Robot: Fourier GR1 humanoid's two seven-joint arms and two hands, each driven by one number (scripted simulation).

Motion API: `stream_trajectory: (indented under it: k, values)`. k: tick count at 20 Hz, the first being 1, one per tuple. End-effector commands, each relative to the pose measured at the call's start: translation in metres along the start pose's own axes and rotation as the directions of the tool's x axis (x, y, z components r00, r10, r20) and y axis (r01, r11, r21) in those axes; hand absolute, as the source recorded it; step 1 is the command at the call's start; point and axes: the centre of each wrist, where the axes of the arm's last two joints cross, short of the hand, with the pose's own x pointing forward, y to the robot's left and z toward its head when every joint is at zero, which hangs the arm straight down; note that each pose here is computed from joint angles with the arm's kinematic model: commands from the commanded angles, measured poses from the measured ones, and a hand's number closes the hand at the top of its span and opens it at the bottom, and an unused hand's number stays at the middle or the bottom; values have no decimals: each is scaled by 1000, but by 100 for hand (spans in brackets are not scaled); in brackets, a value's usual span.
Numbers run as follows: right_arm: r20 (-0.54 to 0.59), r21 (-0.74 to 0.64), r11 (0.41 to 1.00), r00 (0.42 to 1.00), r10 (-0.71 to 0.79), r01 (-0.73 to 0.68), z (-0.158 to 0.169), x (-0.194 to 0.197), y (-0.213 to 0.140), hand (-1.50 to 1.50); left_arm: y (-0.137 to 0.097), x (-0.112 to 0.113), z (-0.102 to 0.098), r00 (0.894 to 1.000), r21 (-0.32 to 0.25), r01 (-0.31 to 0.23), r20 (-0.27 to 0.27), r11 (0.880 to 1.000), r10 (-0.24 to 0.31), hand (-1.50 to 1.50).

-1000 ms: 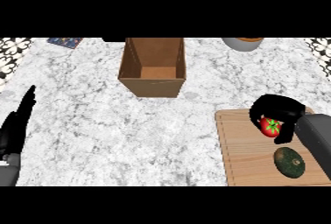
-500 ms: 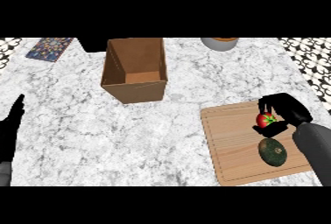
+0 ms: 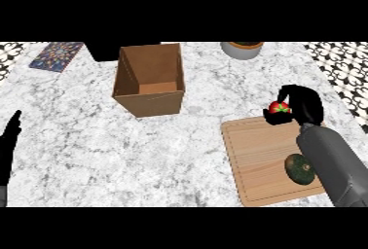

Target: Pick the tomato from the cutting board and place it in the cardboard box

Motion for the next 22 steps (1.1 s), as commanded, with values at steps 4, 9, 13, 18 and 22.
stream_trajectory:
  k: [4,9,13,18,22]
  values:
    - [34,-185,981,998,-54,60,0,134,-4,150,0,9,-3,999,-24,-3,33,1000,4,0]
    - [2,-238,961,990,-144,141,19,246,-34,150,-4,11,-1,998,-60,-9,57,998,12,0]
    - [-64,-305,936,977,-202,174,34,301,-82,150,-16,31,-2,996,-61,-26,89,998,31,0]
    - [-155,-329,925,955,-253,191,35,328,-95,150,-40,41,-5,991,-100,-27,127,995,40,0]
    - [-185,-313,921,936,-298,232,11,330,-113,150,-23,41,-17,990,-77,-29,138,997,39,0]
